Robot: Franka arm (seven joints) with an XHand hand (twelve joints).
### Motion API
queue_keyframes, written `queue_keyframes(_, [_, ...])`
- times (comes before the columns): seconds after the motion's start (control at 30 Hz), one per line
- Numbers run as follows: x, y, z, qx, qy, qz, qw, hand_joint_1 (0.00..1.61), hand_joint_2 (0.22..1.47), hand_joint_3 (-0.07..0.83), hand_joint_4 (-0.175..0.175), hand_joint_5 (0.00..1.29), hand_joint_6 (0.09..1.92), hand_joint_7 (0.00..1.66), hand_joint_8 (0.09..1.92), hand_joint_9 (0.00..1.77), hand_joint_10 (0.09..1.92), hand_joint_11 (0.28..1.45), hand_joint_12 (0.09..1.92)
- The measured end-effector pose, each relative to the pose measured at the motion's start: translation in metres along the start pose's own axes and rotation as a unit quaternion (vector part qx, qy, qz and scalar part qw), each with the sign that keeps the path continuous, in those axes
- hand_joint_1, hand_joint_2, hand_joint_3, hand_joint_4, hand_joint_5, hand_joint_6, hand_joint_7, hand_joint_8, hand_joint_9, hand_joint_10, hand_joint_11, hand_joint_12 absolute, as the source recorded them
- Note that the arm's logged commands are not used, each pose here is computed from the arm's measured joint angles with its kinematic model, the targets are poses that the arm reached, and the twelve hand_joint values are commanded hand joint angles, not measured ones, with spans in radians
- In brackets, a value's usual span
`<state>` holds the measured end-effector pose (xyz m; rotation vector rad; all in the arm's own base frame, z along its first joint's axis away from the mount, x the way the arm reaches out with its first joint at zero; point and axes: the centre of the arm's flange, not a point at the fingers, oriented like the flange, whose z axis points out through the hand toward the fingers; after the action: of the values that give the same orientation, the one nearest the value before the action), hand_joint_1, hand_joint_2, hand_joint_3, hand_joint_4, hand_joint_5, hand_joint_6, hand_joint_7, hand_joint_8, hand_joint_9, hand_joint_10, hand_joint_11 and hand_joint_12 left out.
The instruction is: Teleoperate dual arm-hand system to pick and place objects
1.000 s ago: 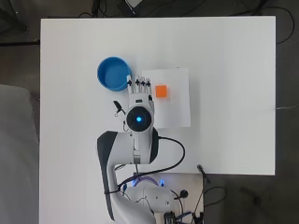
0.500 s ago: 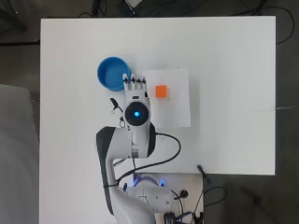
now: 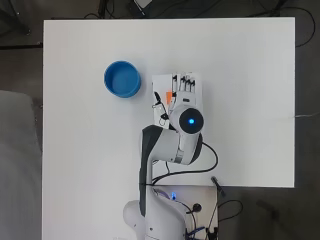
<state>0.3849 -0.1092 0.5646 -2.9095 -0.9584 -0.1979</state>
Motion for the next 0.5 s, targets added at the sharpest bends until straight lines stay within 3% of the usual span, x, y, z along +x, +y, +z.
queue_keyframes(0.23, [-0.014,0.032,0.067,-0.024,0.017,0.007,1.0,0.11,0.98,-0.013,0.068,0.19,0.09,0.33,0.09,0.49,0.09,0.51,0.09])
queue_keyframes(0.5, [-0.018,0.044,0.148,0.047,0.024,-0.062,0.997,0.15,0.97,-0.008,0.048,0.18,0.09,0.27,0.09,0.44,0.09,0.48,0.09])
